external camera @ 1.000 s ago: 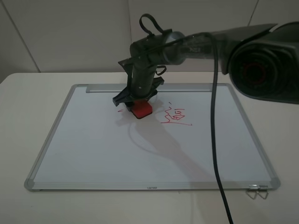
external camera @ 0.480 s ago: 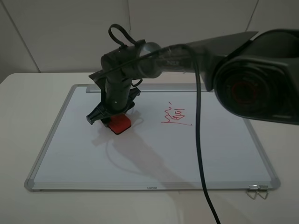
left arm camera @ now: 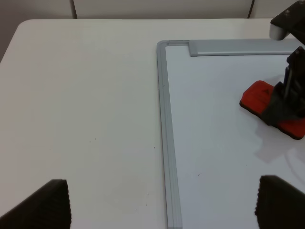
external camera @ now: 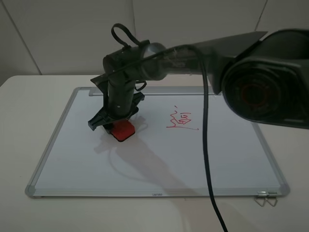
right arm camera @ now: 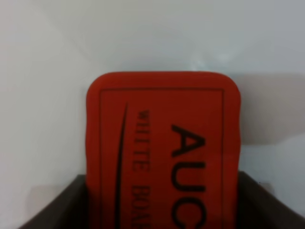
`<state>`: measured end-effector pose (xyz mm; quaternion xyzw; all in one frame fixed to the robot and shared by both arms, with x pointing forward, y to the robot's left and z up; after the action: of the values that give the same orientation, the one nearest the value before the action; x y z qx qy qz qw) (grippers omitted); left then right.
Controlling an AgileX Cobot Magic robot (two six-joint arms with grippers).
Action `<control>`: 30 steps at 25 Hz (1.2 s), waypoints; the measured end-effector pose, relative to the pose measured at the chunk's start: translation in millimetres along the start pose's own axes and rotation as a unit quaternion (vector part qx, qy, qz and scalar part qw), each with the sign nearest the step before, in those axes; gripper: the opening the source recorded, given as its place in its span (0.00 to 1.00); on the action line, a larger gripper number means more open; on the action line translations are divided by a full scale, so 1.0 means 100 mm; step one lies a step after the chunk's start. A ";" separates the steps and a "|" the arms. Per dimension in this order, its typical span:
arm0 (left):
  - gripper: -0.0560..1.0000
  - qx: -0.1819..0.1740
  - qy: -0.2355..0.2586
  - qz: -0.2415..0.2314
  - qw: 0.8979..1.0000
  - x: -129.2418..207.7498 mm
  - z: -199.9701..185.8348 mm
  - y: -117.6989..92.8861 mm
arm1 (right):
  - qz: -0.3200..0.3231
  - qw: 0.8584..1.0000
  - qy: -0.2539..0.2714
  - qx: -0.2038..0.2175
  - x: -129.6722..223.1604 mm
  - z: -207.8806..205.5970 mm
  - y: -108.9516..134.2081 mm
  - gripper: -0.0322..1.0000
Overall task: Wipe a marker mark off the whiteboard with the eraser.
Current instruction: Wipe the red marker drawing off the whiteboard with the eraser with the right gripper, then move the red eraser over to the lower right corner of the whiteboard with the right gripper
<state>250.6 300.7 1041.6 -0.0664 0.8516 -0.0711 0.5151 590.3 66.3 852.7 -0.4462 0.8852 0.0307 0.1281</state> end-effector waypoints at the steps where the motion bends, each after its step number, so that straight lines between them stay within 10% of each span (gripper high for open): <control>1: 0.79 0.000 0.000 0.000 1.000 0.00 0.00 0.00 | 0.006 1.000 0.006 -0.002 0.01 -0.04 -0.02 0.51; 15: 0.79 0.000 0.000 0.000 1.000 0.00 0.00 0.00 | 0.117 0.993 0.029 0.010 0.34 -0.66 -0.68 0.51; 30: 0.79 0.000 0.000 0.000 1.000 0.00 0.00 0.00 | 0.282 0.958 0.042 0.039 1.98 -1.06 -1.11 0.51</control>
<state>250.6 300.7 1041.6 -0.0664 0.8516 -0.0711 0.5151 545.3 -173.6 911.2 -0.1739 0.9801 0.0127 0.0944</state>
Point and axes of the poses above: a point on each arm's last joint axis where the gripper is mounted, z pointing out along that axis toward the gripper, y along the wrist's bending axis when the last joint is at zero, x = y × z, the point moved 2 cm from there along z, pointing out along that axis toward the gripper, and after that the axes turned 11 degrees about -z, right-handed, at the moved point
